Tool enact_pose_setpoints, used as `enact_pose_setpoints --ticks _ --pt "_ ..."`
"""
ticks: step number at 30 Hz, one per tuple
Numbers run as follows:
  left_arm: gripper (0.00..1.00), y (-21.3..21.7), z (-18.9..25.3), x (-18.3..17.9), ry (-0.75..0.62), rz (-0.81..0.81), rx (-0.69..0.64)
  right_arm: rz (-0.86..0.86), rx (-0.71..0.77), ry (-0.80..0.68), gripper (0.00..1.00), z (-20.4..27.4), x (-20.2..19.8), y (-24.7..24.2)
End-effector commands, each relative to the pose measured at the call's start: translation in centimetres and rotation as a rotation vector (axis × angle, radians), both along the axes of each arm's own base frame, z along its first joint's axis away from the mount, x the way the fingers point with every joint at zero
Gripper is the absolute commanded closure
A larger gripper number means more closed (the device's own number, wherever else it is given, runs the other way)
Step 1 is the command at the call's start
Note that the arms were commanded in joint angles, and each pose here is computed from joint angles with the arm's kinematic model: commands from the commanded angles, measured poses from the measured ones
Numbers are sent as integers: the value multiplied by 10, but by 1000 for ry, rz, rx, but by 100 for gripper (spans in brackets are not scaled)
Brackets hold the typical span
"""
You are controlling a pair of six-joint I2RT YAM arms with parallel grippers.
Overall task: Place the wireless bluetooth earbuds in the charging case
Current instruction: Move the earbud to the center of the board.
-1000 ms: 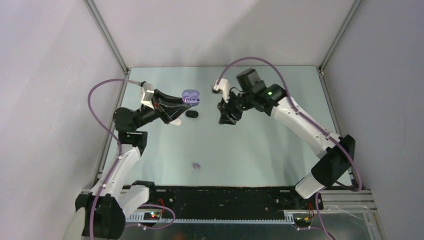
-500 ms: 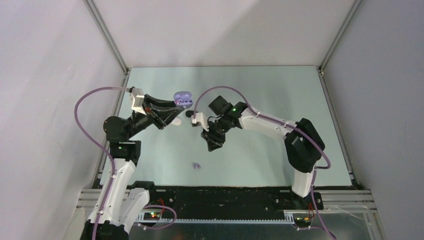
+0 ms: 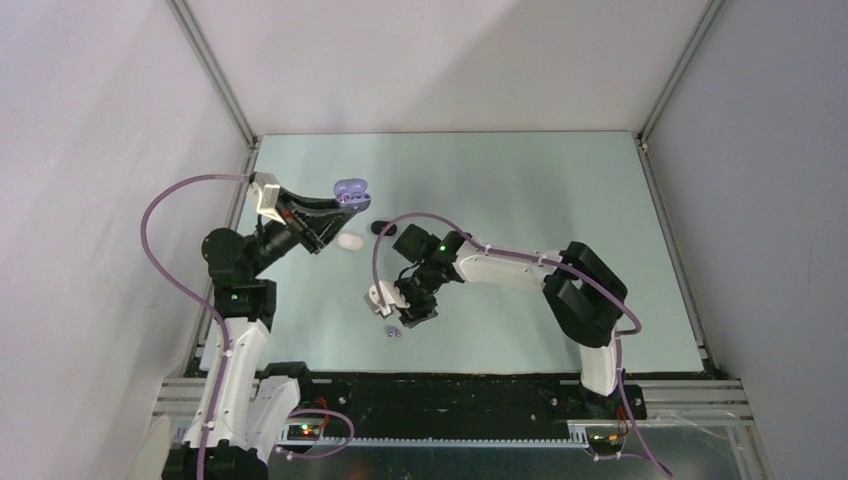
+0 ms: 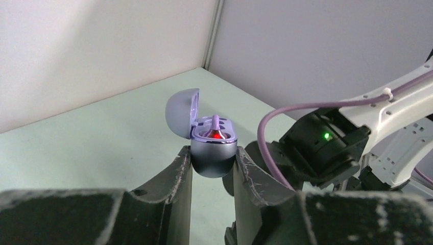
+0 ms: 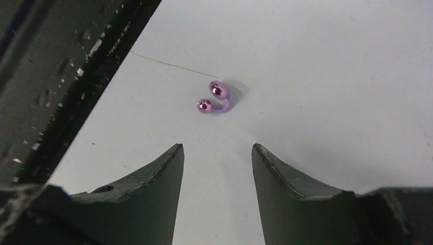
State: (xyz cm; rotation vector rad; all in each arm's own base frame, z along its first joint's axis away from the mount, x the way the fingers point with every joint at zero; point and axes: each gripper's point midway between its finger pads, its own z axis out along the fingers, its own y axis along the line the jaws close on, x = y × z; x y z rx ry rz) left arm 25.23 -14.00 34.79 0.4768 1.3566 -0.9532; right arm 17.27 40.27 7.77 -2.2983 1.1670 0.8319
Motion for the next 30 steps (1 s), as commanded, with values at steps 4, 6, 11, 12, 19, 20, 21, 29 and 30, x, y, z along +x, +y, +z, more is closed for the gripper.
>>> enact_pose_setpoints --ticks 4,6,11,12,19,20,21,29,30 --pt "100 9 10 2 -39 40 34 219 70 -91 43 -16 -13 30" --pt "100 9 9 2 -40 42 36 207 59 -63 44 -22 -15 35" --pt "100 12 8 2 -36 54 41 179 51 -54 46 -20 -8 47" --pt "100 12 8 3 -34 56 41 177 51 -57 46 -21 -6 48" --pt "100 12 7 7 -29 55 34 239 -1 -42 53 -33 -17 41" --pt "100 12 7 7 -27 54 33 241 -9 -37 54 -35 -18 40" --pt "100 12 7 7 -26 53 31 246 -11 -35 56 -36 -20 40" --pt "100 12 4 6 -15 51 25 255 -25 -54 64 -43 -21 44" --pt "100 12 4 6 -14 50 25 255 -28 -55 65 -43 -21 44"
